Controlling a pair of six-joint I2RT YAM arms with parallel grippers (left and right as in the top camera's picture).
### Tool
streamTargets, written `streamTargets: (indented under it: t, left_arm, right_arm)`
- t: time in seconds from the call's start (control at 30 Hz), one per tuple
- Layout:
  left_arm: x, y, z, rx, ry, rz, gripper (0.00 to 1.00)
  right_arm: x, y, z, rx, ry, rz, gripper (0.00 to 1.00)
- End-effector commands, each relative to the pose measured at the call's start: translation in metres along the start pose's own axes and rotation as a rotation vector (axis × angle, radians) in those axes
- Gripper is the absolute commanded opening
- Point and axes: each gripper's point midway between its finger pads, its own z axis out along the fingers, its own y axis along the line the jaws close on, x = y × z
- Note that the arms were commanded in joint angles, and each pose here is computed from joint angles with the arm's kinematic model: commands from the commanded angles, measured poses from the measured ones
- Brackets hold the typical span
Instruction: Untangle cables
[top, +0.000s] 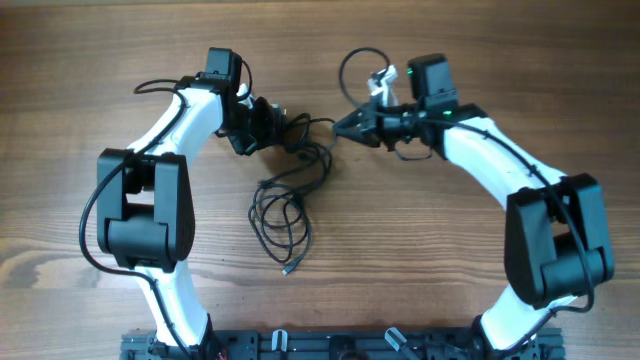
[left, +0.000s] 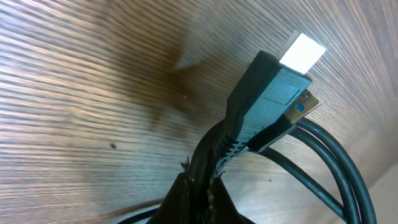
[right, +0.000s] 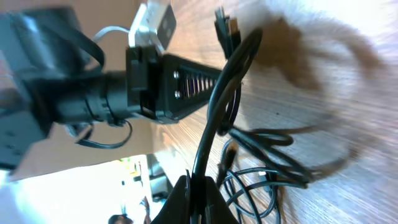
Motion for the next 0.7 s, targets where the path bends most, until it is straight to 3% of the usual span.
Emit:
streamTargets:
  t: [0.0, 0.17, 0.53, 0.67]
  left_arm:
    - [-0.012, 0.02, 0.001, -0.064, -0.04, -0.022, 0.04]
    - [-0.012, 0.02, 0.001, -0.064, -0.04, -0.022, 0.04]
    - [-0.007, 0.013, 0.001, -0.025, -0.011, 0.024, 0.04]
    - [-0.007, 0.013, 0.001, -0.025, -0.01, 0.024, 0.04]
  right_arm:
    - [-0.01, 0.015, -0.032, -0.077, -0.029, -0.038, 0.04]
    - [-0.032, -0.014, -0.046, 0.044, -0.146, 0.014, 0.04]
    - [-0.03, -0.134, -0.092, 0.722, -0.367, 0.219, 0.06]
    - [-0.026, -0.145, -0.102, 0.804, -0.38, 0.229, 0.18]
